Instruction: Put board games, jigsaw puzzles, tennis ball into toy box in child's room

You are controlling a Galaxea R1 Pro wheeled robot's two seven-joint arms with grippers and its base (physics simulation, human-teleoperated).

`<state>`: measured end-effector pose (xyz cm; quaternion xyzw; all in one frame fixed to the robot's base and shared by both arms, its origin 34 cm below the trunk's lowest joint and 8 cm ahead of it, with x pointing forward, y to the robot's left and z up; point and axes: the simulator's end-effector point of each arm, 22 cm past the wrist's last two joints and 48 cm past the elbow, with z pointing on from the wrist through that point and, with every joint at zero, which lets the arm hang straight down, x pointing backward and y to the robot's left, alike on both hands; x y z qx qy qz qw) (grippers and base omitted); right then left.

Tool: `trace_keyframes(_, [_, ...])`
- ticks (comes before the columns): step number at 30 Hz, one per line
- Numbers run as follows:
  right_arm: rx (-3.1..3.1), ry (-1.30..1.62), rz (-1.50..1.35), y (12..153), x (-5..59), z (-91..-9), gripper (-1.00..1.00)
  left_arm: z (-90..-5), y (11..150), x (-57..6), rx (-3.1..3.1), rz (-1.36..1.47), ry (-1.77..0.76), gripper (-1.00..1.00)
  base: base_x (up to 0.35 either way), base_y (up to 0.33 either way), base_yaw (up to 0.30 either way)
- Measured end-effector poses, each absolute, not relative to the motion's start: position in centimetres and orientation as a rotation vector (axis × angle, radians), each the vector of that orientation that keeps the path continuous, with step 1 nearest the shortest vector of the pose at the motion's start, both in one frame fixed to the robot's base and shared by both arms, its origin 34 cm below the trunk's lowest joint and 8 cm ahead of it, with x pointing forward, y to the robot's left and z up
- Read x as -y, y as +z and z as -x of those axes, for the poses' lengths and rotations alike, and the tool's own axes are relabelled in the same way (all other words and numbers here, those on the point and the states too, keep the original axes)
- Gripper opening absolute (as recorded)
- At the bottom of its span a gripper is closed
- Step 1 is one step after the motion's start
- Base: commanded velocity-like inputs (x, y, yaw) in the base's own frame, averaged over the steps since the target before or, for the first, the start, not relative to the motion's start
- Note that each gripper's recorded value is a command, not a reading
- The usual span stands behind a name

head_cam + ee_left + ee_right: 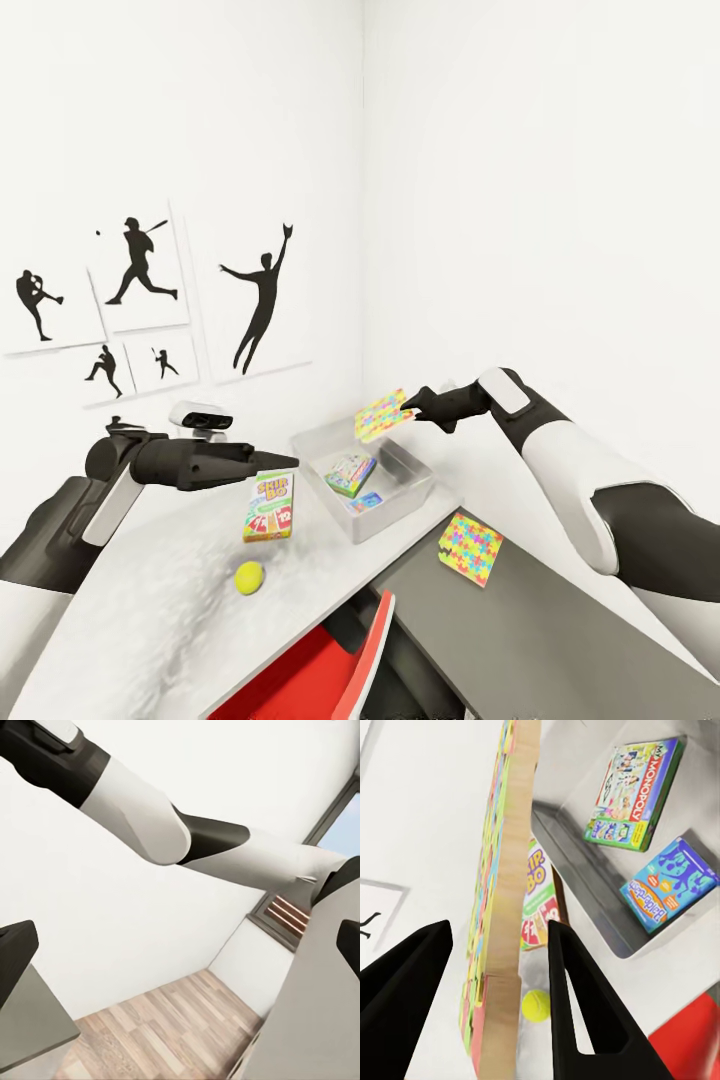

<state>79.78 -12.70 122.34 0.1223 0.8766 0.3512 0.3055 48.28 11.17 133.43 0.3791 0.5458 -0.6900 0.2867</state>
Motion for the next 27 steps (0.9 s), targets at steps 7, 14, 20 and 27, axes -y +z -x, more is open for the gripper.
trace_keyframes(7, [-2.329,0.922,-0.326,121.7,12.8,-80.1,-1.0,-48.7,132.9,-11.1,-1.468,-1.005,-1.851,1.0,0.0,0.0,0.011])
trace_keyframes(14, [-2.314,0.871,-0.241,122.5,12.5,-80.6,-1.0,-49.1,132.3,-10.9,-1.478,-0.992,-1.867,1.0,0.0,0.0,0.054])
trace_keyframes(20, [-2.281,0.895,-0.119,123.6,10.5,-80.5,-1.0,-49.4,131.9,-10.8,-1.485,-0.985,-1.876,1.0,0.0,0.0,0.061])
trace_keyframes(27, [-2.286,0.914,-0.089,123.0,9.3,-80.5,-1.0,-49.8,131.4,-10.7,-1.493,-0.977,-1.884,1.0,0.0,0.0,0.062])
